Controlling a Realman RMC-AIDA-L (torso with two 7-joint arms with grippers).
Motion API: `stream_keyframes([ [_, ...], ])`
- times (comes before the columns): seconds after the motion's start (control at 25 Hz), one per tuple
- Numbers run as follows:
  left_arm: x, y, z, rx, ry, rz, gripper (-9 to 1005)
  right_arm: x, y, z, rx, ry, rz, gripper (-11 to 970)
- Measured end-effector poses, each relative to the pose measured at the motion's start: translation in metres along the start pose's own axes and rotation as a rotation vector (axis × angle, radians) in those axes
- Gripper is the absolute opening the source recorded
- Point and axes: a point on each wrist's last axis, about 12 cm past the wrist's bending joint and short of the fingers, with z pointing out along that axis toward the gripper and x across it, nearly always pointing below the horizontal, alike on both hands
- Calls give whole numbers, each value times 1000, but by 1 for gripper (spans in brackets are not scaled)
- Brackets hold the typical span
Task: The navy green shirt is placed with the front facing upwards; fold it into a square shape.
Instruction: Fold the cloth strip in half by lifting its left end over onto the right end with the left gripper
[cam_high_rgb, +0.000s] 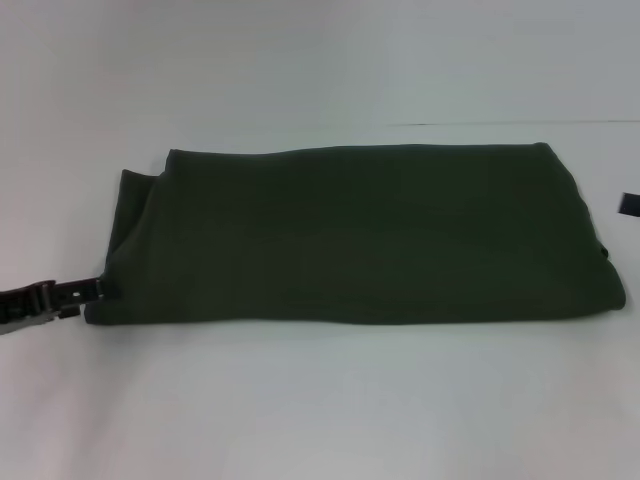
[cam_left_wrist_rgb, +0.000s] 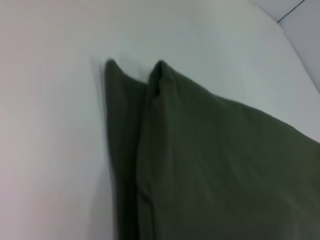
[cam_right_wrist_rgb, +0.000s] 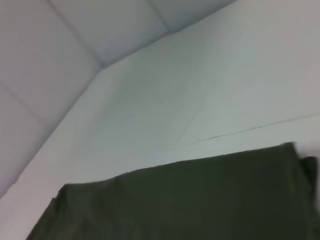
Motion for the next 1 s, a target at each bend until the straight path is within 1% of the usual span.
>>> stream_keyframes([
  [0.2, -2, -3, 2, 11, 22, -104, 867, -19, 12, 21, -16, 45, -55, 906],
  [0.24, -3, -4, 3, 14, 27, -120, 885, -19, 12, 21, -16, 45, -55, 907],
  [0.4, -2, -5, 11, 27, 71, -188, 885, -30, 15, 25, -9, 46, -85, 912],
  [0.6, -1, -2, 21, 3, 125, -256, 884, -38, 19, 28, -14, 52, -111, 911],
  [0.8, -4, -1, 25, -14, 132, -279, 884, -40, 22, 31, -22, 66, -130, 912],
  [1.0, -8, 0, 26, -42, 133, -306, 885, -39, 23, 33, -22, 67, -132, 912],
])
